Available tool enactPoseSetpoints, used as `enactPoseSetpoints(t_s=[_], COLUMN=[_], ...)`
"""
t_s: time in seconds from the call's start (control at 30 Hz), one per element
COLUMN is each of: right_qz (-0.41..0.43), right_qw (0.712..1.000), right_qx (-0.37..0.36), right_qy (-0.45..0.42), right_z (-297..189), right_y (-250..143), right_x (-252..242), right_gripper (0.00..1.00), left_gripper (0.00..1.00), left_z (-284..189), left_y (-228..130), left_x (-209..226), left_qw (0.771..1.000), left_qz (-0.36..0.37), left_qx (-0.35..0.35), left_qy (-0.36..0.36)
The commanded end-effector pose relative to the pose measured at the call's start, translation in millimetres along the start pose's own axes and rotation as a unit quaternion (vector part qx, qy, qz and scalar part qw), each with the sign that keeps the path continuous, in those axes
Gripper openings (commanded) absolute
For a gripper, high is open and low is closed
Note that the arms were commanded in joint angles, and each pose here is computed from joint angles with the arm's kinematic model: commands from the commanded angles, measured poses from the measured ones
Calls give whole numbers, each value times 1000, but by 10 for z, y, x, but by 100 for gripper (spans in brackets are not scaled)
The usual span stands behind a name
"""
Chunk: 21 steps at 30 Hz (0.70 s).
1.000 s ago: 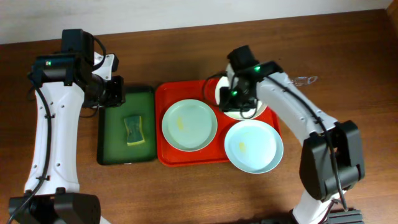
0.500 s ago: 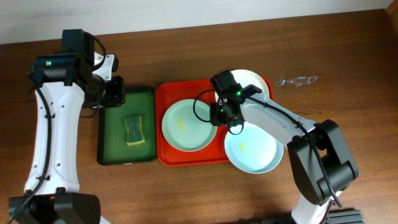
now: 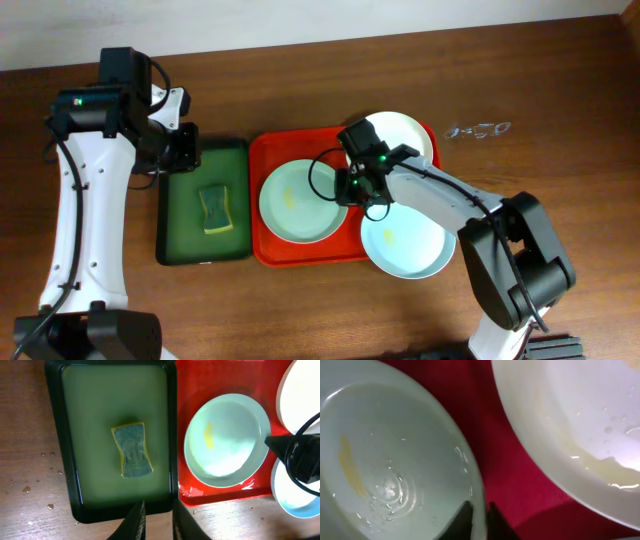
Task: Clean dirty plates on tray and stack at the side
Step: 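Lower right gripper and grip the pale green plate's rim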
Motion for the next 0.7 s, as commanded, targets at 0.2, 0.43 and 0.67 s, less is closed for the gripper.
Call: enactPoseSetpoints(t_s=[0.2,0.43,0.67], right_qz=[-20,-18,-15], right_qw=[1000,999,999], right_qx=[13,-7,12], right_qy=[1,-32,-46], right_z=[55,52,43], right_y=[-137,-94,-154], right_x=[94,15,-41], right_gripper=[21,32,4], left_gripper=[25,24,25], left_z=[36,39,39], left_y=[9,47,36], left_x=[32,35,35], left_qw=[1000,1000,1000], left_qz=[-1,-3,-13], left_qx=[3,-7,-4], left_qy=[15,16,15])
Point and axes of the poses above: each gripper's point midway between its finger pads, its own z axis out along the fingers, its own x axis along the line the jaws close on, y = z × x, the point moved 7 cm from there along -z, back along the fingers, and after that the axes turned 7 degrees about z, right-handed, at the moved point
